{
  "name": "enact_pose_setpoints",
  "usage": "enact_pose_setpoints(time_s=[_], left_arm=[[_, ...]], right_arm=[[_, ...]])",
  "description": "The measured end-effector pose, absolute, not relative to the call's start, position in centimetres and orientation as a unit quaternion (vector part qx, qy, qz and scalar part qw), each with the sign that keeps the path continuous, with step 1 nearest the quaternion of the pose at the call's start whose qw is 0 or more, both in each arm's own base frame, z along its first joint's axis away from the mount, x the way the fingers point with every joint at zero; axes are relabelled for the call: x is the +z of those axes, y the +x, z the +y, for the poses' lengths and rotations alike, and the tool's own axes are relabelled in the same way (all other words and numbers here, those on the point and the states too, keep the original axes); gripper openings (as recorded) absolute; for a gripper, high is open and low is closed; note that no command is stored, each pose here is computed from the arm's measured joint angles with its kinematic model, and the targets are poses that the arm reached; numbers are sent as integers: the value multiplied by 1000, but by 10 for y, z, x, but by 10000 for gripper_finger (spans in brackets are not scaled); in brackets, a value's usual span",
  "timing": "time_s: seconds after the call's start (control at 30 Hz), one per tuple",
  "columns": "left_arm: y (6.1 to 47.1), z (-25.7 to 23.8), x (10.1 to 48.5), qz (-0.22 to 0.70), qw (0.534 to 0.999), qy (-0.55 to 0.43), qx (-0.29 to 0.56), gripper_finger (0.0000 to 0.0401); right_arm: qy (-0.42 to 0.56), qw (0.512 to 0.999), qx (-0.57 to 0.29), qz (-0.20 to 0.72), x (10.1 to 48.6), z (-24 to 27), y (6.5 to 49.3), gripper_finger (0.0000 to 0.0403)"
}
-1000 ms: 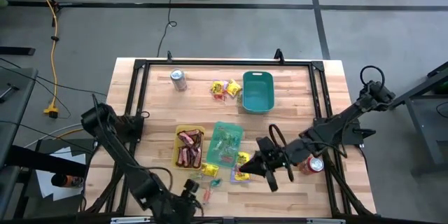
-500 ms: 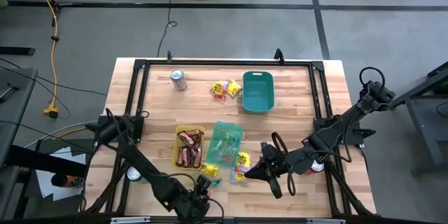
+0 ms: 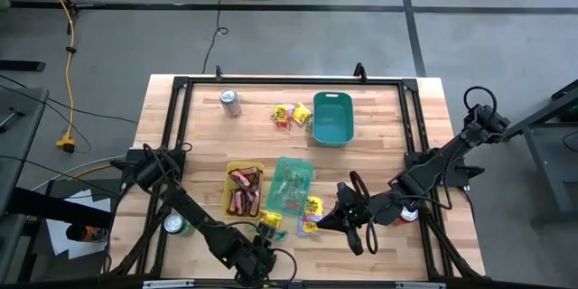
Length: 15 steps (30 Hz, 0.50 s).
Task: Sort candy
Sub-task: Put the orange gummy into the light blue bin
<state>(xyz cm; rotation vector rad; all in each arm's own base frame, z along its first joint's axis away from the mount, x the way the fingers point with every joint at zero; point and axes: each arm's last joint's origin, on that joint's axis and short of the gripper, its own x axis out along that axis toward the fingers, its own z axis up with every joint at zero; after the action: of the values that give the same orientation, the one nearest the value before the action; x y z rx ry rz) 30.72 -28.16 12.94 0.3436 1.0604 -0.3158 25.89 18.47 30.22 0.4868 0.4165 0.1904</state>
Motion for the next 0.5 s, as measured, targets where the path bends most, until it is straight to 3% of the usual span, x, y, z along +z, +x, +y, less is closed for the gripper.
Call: enact_pose_setpoints(time_s=[0.2, 0.37, 0.5], left_arm=[[307, -272, 144, 527, 832, 100, -139, 13], [302, -257, 179, 522, 840, 86, -121, 4], [295, -245, 226, 465, 875, 73, -114, 2]], right_arm=[[238, 945, 93, 205, 302, 185, 259, 7], [233, 945, 91, 211, 301, 184, 259, 7], [224, 947, 91, 213, 300, 184, 258, 7]])
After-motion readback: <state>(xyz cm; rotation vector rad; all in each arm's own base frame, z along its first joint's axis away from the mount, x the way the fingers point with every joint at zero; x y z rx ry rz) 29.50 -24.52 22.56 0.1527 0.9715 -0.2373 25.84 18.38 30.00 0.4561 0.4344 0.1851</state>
